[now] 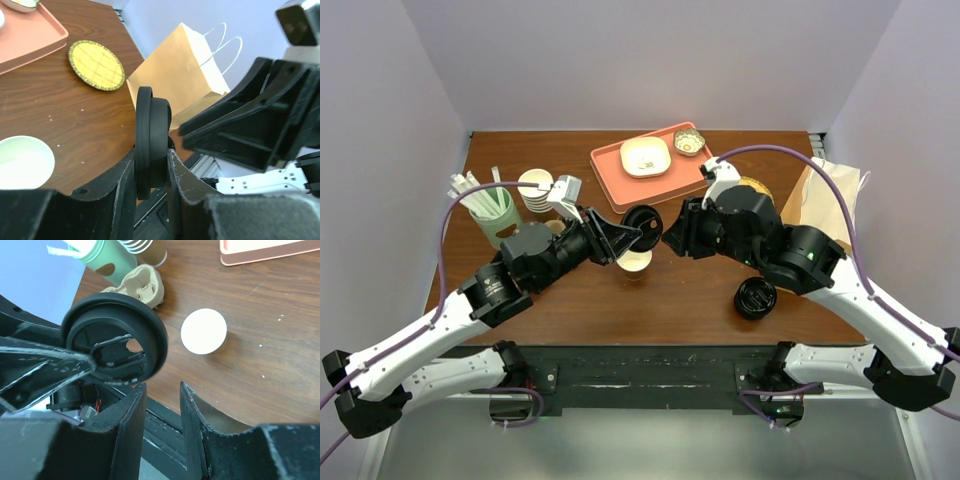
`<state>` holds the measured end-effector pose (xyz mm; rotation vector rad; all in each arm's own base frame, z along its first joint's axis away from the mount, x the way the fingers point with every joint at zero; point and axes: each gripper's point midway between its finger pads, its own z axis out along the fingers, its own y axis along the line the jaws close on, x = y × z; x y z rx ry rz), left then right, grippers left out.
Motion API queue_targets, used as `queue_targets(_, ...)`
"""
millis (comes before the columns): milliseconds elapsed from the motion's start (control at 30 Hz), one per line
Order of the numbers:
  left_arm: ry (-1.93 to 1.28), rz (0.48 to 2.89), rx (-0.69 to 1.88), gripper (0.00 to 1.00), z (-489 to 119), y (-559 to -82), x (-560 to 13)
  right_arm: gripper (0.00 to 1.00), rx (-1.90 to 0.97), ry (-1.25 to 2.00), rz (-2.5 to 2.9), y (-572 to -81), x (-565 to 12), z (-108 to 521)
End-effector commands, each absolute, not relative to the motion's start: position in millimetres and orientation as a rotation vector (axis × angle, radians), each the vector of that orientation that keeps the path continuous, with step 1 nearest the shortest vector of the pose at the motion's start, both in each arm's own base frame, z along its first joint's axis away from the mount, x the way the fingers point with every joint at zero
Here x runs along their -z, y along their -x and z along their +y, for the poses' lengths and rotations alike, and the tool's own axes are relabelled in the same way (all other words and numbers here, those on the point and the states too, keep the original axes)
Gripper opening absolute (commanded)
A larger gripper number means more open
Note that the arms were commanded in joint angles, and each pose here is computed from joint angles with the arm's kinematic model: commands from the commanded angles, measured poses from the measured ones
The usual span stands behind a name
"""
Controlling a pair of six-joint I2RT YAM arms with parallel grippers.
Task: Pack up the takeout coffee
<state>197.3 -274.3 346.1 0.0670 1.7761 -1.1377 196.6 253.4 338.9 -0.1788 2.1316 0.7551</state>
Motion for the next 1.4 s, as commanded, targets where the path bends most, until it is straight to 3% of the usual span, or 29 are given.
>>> queue_targets(0,0.006,1.708,1.256,0.21,-280.6,-196.1,-381.6,0.37,-0.811,0.209,2.064,-201.5,-353.3,266.3)
queue_targets(267,0.006,1.709,1.261,0.2,-280.1,-195.0,-381.3,0.4,-0.812,0.229,2.062,-203.3,-353.5,270.8)
queue_targets(1367,0.004,1.754,1.227,0.18,-279.3,-195.8,-359.3,0.34,-0.779,0.159,2.027,-214.5,-373.6,266.9)
